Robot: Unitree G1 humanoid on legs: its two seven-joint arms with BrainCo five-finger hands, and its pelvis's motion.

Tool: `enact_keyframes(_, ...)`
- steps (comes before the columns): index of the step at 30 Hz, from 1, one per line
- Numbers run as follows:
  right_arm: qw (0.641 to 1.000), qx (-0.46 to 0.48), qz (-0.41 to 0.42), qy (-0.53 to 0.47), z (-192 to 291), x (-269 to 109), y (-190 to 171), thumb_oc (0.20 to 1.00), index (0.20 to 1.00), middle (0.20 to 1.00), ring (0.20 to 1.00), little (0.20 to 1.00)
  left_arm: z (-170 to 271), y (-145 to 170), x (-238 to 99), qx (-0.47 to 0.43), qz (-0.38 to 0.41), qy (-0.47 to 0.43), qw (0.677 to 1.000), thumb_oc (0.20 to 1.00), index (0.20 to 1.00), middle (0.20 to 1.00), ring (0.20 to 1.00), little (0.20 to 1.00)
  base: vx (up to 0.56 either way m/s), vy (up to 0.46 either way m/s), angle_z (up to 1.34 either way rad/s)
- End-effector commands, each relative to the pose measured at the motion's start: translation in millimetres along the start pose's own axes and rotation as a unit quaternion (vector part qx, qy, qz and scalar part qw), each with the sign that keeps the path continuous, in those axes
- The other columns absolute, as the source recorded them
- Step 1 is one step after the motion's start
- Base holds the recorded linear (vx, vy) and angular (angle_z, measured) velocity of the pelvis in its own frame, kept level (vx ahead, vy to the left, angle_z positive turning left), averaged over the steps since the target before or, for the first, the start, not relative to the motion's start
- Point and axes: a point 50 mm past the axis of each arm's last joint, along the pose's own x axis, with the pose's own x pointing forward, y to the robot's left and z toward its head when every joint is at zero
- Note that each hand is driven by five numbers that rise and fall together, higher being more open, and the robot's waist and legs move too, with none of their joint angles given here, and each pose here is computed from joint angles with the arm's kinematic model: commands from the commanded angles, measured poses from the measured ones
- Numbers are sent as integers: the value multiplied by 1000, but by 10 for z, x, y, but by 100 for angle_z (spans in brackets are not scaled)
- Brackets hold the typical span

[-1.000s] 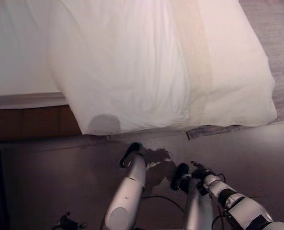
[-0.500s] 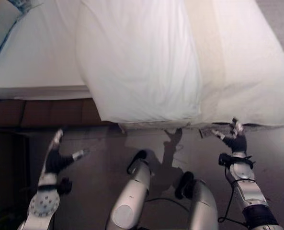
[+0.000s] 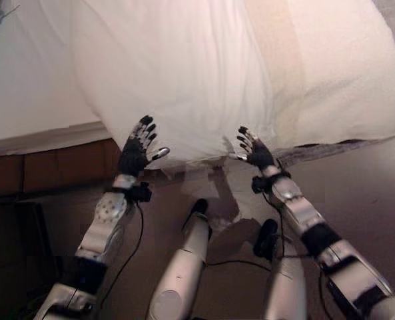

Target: Make the bed

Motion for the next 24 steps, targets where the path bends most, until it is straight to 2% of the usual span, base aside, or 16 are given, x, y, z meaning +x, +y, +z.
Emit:
enact_keyframes(1,999,23,13,-20,209,177,46,1000,1000,1000,1000,1000,82,44,79,-26,13,-18,999,1000,1000,1000,1000,1000,68,-45,-12)
enact_keyframes(5,999,6,21,-43,542,423,174,1000,1000,1000,1000,1000,153,-22,315,-48,21,-23,998,1000,1000,1000,1000,1000,-2,-2,-1)
enact_keyframes(10,996,-10,36,-77,843,545,270,1000,1000,1000,1000,1000,361,-97,510,-44,16,-55,997,1000,1000,1000,1000,1000,25,-11,-6)
enact_keyframes(15,995,-54,-6,-87,1049,647,126,1000,1000,1000,1000,1000,474,-21,625,-30,38,-68,996,1000,1000,1000,1000,1000,27,-18,3)
enact_keyframes(16,994,-72,-52,-65,1028,656,-92,1000,1000,1000,1000,1000,419,129,613,-15,64,-51,997,1000,1000,1000,1000,1000,28,-19,4)
enact_keyframes(17,994,-72,-52,-66,1031,658,-92,1000,1000,1000,1000,1000,422,130,615,-15,64,-51,997,1000,1000,1000,1000,1000,38,-13,3)
enact_keyframes(18,989,-87,-113,-40,994,619,-413,1000,1000,1000,1000,1000,366,430,535,16,113,-30,993,1000,1000,1000,1000,1000,0,0,0)
enact_keyframes(19,986,-99,-131,-29,974,597,-523,1000,1000,1000,1000,1000,354,601,479,26,142,-23,989,1000,1000,1000,1000,1000,0,0,0)
enact_keyframes(20,986,-99,-131,-29,976,599,-520,1000,1000,1000,1000,1000,356,604,478,26,142,-23,989,1000,1000,1000,1000,1000,7,-6,-3)
enact_keyframes(21,982,-104,-159,-18,964,553,-685,1000,1000,1000,1000,1000,330,758,416,32,170,-13,985,1000,1000,1000,1000,1000,0,0,0)
enact_keyframes(22,973,-124,-197,4,935,465,-936,1000,1000,1000,1000,1000,315,1121,254,48,234,6,971,1000,1000,1000,1000,1000,0,0,0)
enact_keyframes(23,973,-124,-196,4,937,468,-932,1000,1000,1000,1000,1000,318,1126,254,48,234,6,971,1000,1000,1000,1000,1000,20,-3,5)
enact_keyframes(24,969,-126,-212,9,924,423,-1030,1000,1000,1000,1000,1000,323,1287,167,52,263,12,963,1000,1000,1000,1000,1000,23,-22,8)
